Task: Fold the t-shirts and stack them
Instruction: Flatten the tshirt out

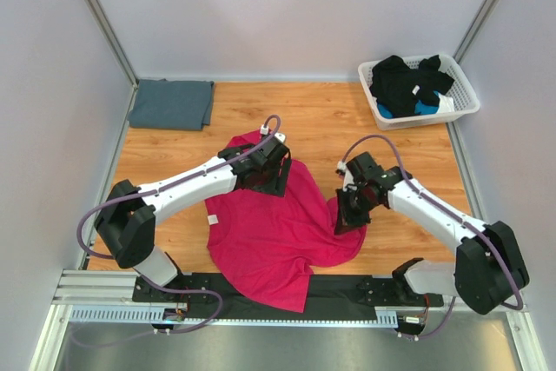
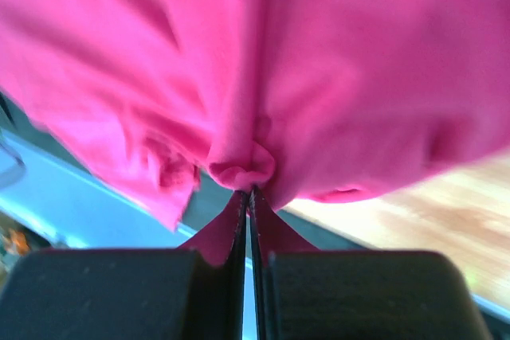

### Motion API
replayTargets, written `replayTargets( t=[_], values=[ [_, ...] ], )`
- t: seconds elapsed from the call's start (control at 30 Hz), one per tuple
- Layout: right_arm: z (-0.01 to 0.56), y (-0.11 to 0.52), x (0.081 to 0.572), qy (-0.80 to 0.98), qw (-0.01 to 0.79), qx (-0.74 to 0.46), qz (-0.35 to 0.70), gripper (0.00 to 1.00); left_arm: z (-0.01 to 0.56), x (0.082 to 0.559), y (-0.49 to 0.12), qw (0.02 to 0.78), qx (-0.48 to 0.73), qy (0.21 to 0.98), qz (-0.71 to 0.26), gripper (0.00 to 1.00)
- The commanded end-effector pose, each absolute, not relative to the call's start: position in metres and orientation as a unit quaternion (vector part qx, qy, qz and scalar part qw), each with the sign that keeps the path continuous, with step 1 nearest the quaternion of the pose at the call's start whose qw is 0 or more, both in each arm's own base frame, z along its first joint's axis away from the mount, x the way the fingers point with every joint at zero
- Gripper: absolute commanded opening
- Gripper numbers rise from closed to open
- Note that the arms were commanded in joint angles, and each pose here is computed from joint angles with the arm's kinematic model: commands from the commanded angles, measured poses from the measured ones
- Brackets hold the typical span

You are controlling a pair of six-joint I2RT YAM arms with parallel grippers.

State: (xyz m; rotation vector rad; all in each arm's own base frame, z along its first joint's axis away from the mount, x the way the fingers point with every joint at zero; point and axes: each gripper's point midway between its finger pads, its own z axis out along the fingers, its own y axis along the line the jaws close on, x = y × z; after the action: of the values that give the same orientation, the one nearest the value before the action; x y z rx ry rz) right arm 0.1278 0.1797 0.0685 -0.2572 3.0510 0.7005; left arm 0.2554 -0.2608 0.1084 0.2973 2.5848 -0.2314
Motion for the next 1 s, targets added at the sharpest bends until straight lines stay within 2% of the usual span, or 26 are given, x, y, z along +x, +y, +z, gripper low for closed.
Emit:
replayTargets(
  t=[0.0, 0.03, 0.07, 0.13, 0.17, 0.27, 0.43, 0.6, 0.9, 0.97],
  values=[
    [0.055, 0.181, 0.089, 0.972, -0.089, -0.116, 0.185, 0.10, 0.101, 0.267, -0.249, 0.257, 0.048, 0.963, -0.062, 0.75],
    [0.056, 0.181, 0.089, 0.973, -0.092, -0.115, 0.176, 0.15, 0.108, 0.276, -0.255, 0.263, 0.042, 0.961, -0.075, 0.75],
    [0.058, 0.182, 0.094, 0.975, -0.082, -0.114, 0.169, 0.31, 0.109, 0.279, -0.262, 0.260, 0.049, 0.960, -0.089, 0.75],
    [0.071, 0.186, 0.111, 0.979, -0.048, -0.115, 0.164, 0.44, 0.117, 0.292, -0.280, 0.267, 0.063, 0.956, -0.104, 0.76],
    [0.079, 0.187, 0.117, 0.980, -0.034, -0.112, 0.159, 0.58, 0.111, 0.296, -0.287, 0.259, 0.076, 0.957, -0.106, 0.76],
    [0.121, 0.185, 0.148, 0.984, 0.050, -0.086, 0.148, 0.69, 0.121, 0.308, -0.320, 0.259, 0.102, 0.948, -0.156, 0.77],
    [0.169, 0.142, 0.205, 0.975, 0.155, 0.078, 0.140, 0.70, 0.128, 0.314, -0.367, 0.260, 0.133, 0.936, -0.196, 0.78],
    [0.158, 0.075, 0.225, 0.947, 0.197, 0.225, 0.115, 0.69, 0.097, 0.311, -0.392, 0.242, 0.155, 0.945, -0.160, 0.78],
    [0.127, 0.065, 0.234, 0.942, 0.201, 0.246, 0.111, 0.68, 0.040, 0.314, -0.399, 0.217, 0.177, 0.957, -0.081, 0.73],
    [0.114, 0.065, 0.233, 0.944, 0.191, 0.249, 0.105, 0.67, 0.031, 0.315, -0.395, 0.216, 0.177, 0.958, -0.068, 0.67]
  ],
)
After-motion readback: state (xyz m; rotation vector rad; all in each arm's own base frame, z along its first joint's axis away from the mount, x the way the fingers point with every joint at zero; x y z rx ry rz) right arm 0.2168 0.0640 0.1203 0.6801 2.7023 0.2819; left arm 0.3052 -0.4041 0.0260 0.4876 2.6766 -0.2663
